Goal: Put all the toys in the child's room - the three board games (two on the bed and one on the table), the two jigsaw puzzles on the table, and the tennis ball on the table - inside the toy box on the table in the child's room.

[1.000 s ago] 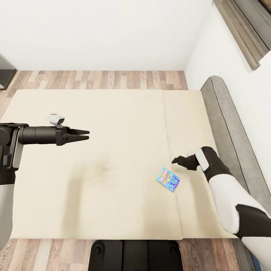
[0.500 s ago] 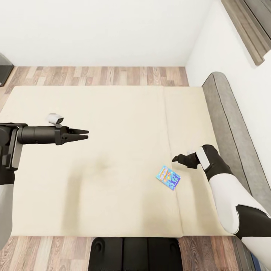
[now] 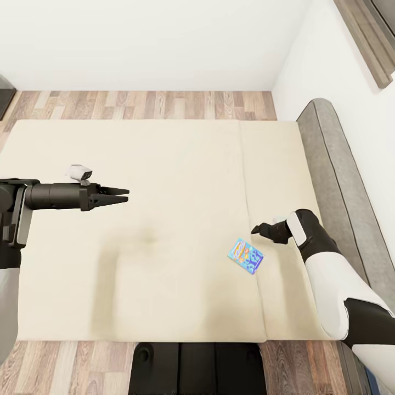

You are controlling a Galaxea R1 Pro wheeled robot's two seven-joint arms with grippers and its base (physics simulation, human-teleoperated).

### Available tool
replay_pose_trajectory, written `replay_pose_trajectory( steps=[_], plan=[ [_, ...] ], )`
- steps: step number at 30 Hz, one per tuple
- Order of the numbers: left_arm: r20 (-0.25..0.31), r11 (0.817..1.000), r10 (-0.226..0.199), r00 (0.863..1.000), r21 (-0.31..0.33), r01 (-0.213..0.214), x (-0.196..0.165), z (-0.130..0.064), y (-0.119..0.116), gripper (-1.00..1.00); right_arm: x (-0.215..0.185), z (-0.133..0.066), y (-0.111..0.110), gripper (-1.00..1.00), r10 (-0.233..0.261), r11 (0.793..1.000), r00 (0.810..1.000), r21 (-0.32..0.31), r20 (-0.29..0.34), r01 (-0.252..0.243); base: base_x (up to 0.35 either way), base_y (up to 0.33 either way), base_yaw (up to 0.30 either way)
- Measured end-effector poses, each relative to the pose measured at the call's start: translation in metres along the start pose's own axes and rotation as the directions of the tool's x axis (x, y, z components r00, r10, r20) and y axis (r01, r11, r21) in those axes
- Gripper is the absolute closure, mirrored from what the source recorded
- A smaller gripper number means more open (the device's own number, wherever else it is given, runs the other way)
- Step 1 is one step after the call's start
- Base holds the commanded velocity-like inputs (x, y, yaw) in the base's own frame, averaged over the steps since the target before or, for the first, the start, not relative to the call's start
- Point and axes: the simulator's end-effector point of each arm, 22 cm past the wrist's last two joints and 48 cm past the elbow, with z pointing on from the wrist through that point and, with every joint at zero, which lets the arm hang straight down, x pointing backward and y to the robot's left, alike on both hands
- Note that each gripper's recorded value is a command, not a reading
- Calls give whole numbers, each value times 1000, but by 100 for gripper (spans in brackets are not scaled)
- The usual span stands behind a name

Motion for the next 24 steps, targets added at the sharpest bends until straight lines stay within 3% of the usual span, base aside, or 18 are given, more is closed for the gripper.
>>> replay_pose_trajectory(
  steps=[24],
  plan=[
    [-15,999,-37,999,2,37,16,8,18,-100,10,21,-11,-100,13,1000,999,9,-32,-13,0,0,0]
  ],
)
